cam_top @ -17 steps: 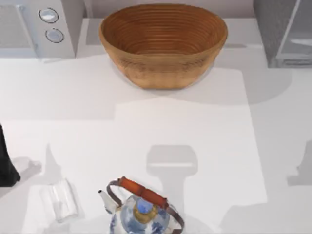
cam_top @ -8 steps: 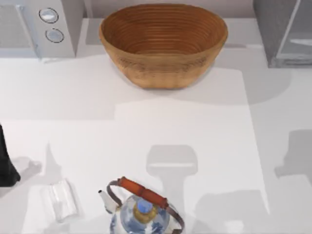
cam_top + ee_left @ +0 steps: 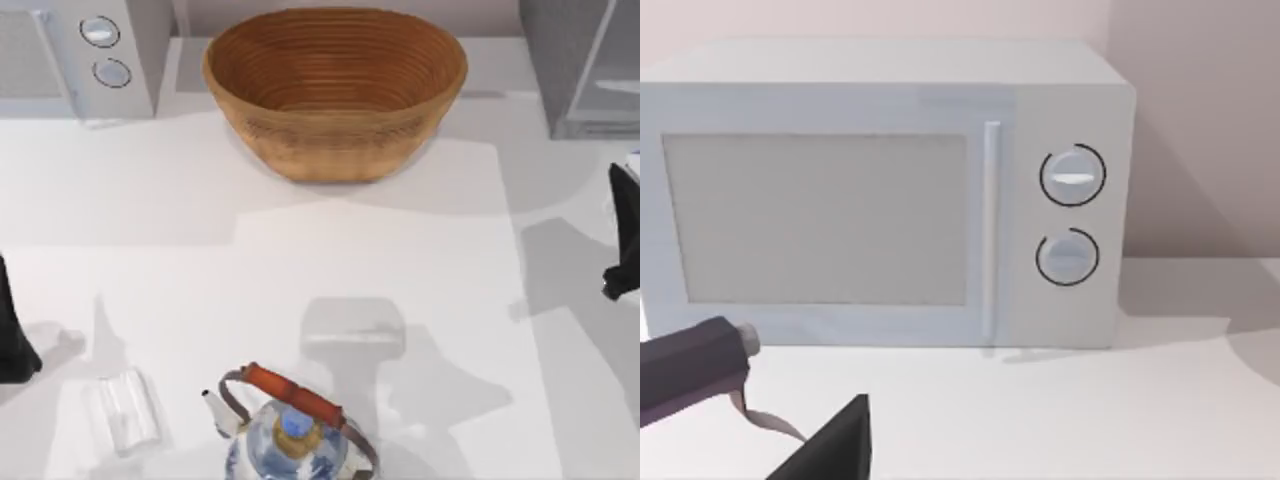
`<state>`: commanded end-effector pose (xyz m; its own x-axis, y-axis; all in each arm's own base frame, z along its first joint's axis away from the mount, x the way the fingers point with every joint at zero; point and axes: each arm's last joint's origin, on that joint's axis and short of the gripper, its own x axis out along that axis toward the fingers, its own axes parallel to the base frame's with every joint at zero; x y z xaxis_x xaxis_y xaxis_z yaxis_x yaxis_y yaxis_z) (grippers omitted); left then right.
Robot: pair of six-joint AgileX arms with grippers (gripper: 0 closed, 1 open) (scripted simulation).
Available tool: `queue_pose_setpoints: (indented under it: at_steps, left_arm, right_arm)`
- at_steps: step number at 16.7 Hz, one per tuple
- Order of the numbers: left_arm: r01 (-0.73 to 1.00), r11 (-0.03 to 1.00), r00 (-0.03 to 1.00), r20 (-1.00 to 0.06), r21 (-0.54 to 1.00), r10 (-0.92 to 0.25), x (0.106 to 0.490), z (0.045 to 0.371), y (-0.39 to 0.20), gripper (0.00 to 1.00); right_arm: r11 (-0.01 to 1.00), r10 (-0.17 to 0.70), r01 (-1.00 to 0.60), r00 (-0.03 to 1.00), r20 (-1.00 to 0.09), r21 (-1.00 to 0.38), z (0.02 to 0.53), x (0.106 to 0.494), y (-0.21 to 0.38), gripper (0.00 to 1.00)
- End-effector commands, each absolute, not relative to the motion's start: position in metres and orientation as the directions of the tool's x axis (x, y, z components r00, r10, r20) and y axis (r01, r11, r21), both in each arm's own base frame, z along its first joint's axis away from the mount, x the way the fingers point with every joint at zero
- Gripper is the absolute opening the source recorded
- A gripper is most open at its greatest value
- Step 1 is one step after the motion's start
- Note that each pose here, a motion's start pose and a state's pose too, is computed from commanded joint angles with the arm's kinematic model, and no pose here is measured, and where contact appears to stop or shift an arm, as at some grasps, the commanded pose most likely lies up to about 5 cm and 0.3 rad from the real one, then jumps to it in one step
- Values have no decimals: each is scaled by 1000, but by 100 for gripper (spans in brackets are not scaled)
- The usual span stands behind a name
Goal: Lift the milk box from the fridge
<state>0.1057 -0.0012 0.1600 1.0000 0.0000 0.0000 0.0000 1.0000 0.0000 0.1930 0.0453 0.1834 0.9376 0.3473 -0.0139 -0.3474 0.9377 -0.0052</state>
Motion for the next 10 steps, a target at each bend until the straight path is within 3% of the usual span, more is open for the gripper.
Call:
queue_pose_setpoints:
  at_steps: [10]
  left_arm:
    - [0,1000,1000,0,0,0,106,160,-1,100]
  right_arm:
    - [806,592,-592,806,-5,0,118,252,108,0]
